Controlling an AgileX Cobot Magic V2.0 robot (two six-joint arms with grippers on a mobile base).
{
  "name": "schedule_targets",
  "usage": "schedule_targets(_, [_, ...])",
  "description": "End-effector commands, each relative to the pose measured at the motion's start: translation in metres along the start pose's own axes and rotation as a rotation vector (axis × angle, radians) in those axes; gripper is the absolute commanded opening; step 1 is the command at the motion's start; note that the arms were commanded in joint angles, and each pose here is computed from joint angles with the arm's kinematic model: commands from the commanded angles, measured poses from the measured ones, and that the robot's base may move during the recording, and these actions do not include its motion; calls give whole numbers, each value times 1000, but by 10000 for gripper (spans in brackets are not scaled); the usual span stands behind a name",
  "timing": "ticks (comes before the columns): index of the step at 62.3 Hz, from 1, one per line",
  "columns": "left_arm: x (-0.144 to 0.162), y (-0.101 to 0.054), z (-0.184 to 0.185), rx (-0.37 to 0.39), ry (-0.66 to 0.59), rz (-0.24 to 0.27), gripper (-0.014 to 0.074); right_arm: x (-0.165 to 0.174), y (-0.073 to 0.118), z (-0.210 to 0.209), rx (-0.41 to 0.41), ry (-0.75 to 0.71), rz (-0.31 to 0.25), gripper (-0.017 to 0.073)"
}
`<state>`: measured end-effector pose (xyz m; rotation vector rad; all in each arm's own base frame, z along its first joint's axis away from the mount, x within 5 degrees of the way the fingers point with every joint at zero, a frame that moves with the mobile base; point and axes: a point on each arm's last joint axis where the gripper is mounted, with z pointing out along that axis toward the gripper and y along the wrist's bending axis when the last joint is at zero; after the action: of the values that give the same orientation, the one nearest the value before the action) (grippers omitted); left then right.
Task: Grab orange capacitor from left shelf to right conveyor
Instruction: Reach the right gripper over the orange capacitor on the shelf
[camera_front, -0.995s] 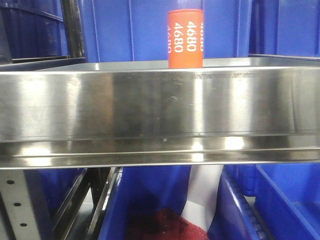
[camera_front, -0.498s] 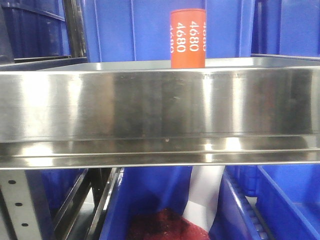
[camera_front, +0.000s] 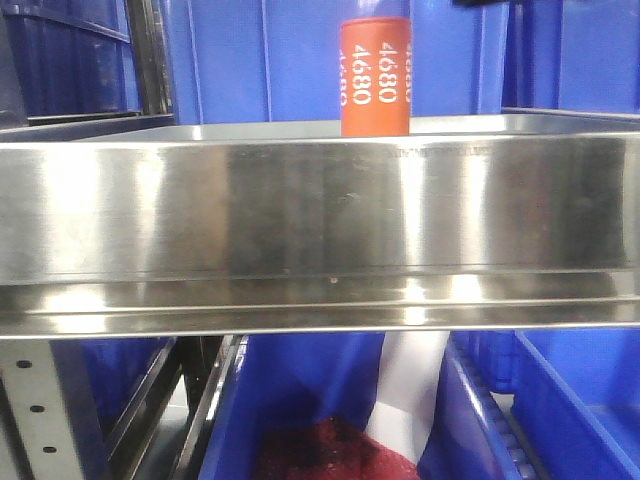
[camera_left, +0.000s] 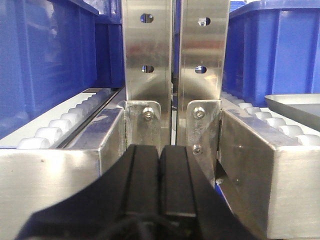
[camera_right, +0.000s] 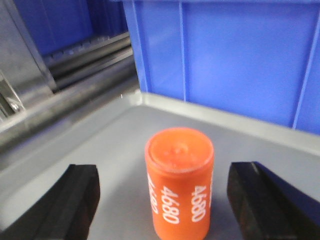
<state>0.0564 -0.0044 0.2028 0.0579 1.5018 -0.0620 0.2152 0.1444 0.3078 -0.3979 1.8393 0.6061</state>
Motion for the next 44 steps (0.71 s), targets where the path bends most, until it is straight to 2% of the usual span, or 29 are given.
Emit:
schedule_targets(1, [-10, 0, 0, 2, -88, -6, -105, -14, 5, 1, -43, -58, -13, 624])
schedule_targets(5, [-10, 0, 0, 2, -88, -6, -105, -8, 3, 10, -39, -29, -14, 624])
schedule_targets(16, [-10, 0, 0, 2, -88, -6, -105, 2, -1, 38, -24, 40, -74, 624])
schedule_targets(28, [-10, 0, 0, 2, -88, -6, -105, -1, -4, 66, -15, 65, -80, 603])
schedule_targets(32, [-10, 0, 0, 2, -88, -6, -105, 1, -6, 71, 2, 85, -80, 519])
schedule_targets(35, [-10, 0, 0, 2, -88, -6, -105, 5, -8, 73, 20, 106, -80, 393])
schedule_targets(37, [-10, 0, 0, 2, -88, -6, -105, 7, -10, 74, 39, 124, -81, 298])
schedule_targets(41, [-10, 0, 0, 2, -88, -6, -105, 9, -14, 73, 77, 153, -82, 39])
schedule_targets(42, [-10, 0, 0, 2, -88, -6, -105, 10, -14, 73, 83, 157, -82, 24])
schedule_targets(44, [-10, 0, 0, 2, -88, -6, -105, 9, -14, 72, 86, 157, -80, 61])
